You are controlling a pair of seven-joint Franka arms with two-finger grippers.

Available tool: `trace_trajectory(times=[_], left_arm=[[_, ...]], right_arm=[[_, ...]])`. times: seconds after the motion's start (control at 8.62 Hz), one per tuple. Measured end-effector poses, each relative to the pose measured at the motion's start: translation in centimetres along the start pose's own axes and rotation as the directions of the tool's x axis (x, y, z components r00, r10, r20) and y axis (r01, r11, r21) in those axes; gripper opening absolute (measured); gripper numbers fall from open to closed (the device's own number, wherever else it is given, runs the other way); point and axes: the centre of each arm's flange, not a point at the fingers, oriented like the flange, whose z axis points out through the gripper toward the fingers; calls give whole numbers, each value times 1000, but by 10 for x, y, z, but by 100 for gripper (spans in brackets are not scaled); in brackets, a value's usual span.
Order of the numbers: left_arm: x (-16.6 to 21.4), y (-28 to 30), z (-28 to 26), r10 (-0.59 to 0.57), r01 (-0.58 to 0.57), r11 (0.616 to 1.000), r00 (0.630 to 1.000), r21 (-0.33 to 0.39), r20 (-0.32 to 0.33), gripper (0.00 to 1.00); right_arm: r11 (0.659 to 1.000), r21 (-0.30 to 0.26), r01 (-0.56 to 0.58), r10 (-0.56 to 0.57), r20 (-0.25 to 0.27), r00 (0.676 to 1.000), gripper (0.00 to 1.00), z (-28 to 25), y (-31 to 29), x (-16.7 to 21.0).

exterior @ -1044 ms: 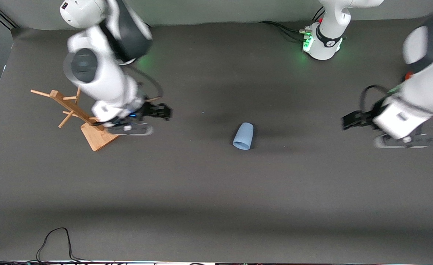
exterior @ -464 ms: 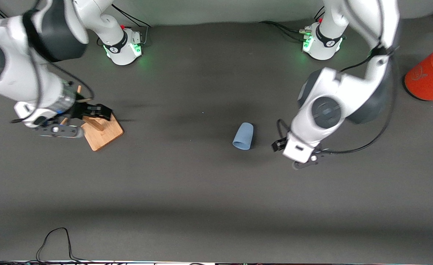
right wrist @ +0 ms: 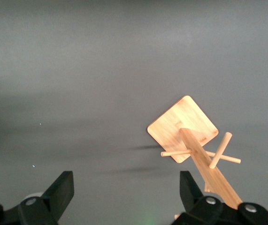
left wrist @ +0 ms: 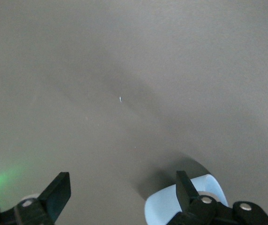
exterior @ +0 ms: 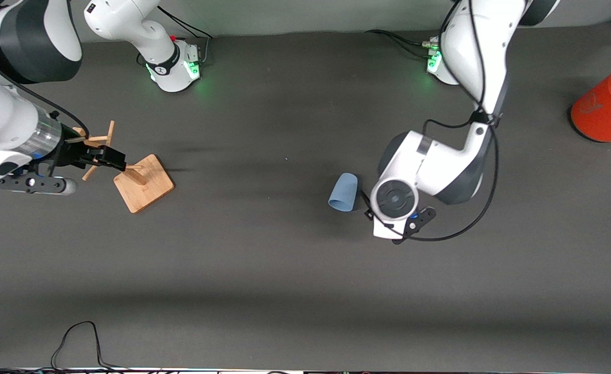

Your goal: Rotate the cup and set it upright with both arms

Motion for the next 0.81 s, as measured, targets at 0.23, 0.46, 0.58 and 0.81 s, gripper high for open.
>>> trace_trajectory(times=[0.23,0.46,0.58,0.81], left_arm=[[-9,20,-1,-109,111,994,991,-18,72,100],[-15,44,2,-178,193,972,978,-131,113,100],[-27,55,16,-178,192,972,977,-133,115,100],[-53,68,39,-164,174,980,981,-97,108,100]], right_arm=[[1000,2,-2,2,-10,1000,100,-5,1,0],[1000,0,2,-2,-3,1000,100,-5,0,-1],[1000,-2,2,-2,9,1000,100,-3,1,-2],[1000,11,8,-9,20,1000,100,-3,8,-1]])
